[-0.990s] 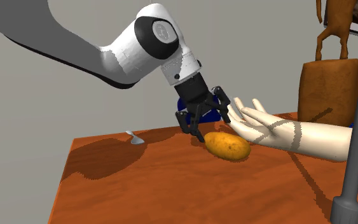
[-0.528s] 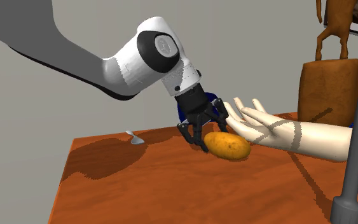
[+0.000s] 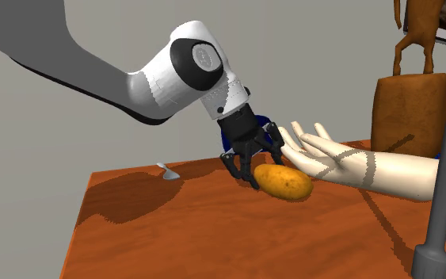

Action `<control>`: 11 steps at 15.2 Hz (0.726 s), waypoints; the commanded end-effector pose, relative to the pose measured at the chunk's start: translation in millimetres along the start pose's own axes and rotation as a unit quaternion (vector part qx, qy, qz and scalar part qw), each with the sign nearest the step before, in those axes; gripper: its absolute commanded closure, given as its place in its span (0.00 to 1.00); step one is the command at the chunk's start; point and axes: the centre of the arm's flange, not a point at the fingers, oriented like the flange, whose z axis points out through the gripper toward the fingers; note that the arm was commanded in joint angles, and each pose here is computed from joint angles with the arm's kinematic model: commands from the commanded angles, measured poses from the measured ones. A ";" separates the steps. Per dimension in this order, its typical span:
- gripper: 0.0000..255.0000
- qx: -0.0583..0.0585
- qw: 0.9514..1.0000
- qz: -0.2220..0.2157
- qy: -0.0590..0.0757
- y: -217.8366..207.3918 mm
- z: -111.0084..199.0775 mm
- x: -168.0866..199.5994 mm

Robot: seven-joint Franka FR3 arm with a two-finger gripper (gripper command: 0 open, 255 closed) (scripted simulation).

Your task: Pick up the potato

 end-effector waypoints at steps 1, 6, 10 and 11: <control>1.00 0.001 1.000 0.000 -0.001 -0.4 1.9 -0.8; 1.00 0.001 1.000 0.000 -0.001 12.2 -20.9 -4.9; 1.00 0.001 1.000 0.000 -0.001 22.3 -39.2 -8.3; 1.00 0.001 1.000 0.000 -0.001 24.8 -43.7 -9.1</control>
